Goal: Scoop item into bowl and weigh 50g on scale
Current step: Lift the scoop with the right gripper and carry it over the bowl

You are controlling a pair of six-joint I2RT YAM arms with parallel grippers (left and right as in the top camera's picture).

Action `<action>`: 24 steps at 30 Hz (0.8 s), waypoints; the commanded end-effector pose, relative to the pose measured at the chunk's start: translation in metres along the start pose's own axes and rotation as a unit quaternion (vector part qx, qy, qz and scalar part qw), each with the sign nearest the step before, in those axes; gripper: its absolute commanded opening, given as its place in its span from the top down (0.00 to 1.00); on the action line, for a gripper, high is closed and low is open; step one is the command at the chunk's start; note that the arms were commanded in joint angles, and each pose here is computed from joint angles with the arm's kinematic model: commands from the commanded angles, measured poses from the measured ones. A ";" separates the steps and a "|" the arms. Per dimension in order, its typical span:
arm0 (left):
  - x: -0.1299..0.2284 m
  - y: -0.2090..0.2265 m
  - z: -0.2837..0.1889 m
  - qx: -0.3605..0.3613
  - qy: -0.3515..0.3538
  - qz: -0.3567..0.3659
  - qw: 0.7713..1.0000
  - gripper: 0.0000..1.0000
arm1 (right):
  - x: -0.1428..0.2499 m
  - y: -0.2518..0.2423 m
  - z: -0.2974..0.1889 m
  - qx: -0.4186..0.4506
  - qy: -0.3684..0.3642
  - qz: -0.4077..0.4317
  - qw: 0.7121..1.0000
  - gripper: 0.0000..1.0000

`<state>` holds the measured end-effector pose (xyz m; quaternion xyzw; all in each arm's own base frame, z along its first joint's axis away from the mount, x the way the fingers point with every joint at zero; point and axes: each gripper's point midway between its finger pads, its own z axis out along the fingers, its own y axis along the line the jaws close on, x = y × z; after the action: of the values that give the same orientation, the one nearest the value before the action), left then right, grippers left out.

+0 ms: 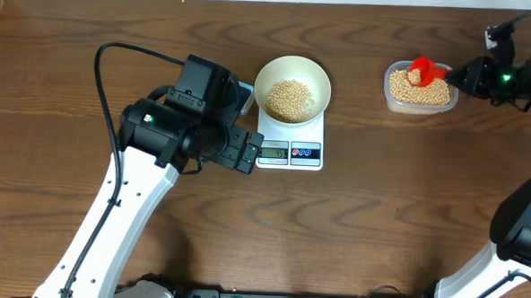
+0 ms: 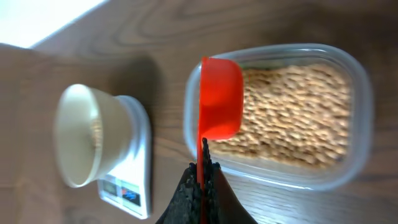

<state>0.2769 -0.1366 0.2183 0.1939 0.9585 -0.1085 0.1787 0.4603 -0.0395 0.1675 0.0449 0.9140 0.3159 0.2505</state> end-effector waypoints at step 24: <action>0.003 0.002 0.000 -0.005 0.003 0.007 1.000 0.02 | -0.018 0.106 0.007 -0.242 -0.022 -0.043 0.969 0.99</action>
<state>0.2768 -0.1365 0.2183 0.1939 0.9585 -0.1085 0.1785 0.4715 0.0191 0.2307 -0.0321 0.8165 0.4905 0.3029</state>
